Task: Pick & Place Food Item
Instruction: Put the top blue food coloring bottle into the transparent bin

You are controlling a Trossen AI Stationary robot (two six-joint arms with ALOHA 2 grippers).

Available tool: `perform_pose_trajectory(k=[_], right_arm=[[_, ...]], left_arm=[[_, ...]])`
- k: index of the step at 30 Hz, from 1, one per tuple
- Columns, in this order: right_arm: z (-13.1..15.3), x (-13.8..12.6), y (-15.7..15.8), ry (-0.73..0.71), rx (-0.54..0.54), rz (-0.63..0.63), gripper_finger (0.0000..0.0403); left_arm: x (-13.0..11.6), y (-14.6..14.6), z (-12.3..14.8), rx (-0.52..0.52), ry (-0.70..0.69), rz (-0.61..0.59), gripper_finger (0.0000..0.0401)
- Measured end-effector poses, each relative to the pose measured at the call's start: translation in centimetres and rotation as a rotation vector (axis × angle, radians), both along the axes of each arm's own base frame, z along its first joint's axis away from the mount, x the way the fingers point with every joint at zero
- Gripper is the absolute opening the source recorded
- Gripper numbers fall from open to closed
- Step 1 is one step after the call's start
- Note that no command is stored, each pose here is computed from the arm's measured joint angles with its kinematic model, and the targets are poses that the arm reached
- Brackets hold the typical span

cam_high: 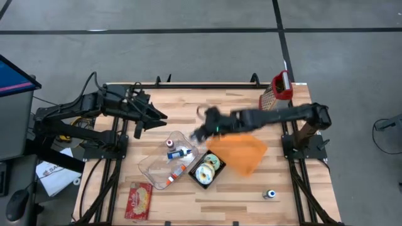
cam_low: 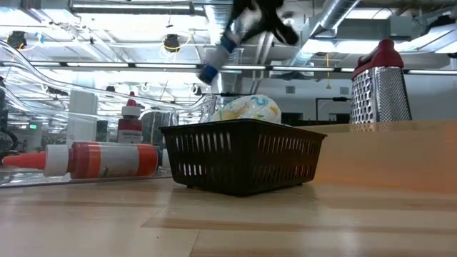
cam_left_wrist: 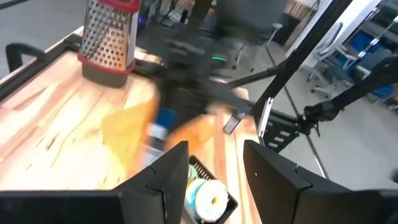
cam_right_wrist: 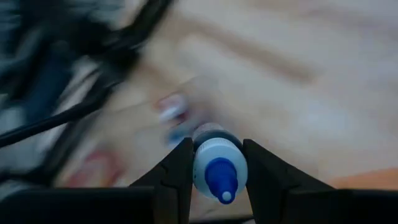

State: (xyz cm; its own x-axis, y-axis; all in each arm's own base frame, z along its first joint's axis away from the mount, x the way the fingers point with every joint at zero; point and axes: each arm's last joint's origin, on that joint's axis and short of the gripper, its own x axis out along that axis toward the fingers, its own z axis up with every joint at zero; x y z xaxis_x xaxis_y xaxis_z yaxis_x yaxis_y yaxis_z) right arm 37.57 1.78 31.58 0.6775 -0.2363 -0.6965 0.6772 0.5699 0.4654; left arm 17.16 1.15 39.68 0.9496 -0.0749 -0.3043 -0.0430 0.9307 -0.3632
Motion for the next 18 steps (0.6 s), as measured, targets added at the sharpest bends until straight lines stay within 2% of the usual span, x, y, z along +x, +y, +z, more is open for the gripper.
perform_pose_trajectory(k=[4, 8, 12, 18], right_arm=[[-0.9, 2.0, 4.4, -0.090, 0.042, 0.037, 0.0102], [-1.7, 4.7, 5.6, -0.109, 0.038, 0.034, 0.0102], [-2.9, 7.6, 6.1, -0.047, 0.043, 0.065, 0.0102], [-4.9, 9.6, 7.1, 0.157, 0.042, 0.109, 0.0102]], left_arm=[[-0.5, -0.1, 0.2, 0.001, -0.007, -0.001, 0.0150], [-1.4, -0.3, 0.4, 0.001, -0.012, -0.013, 0.0150], [-2.4, -0.7, 0.5, -0.007, -0.008, -0.027, 0.0150], [-3.6, -1.3, 0.7, -0.027, -0.023, -0.049, 0.0150]])
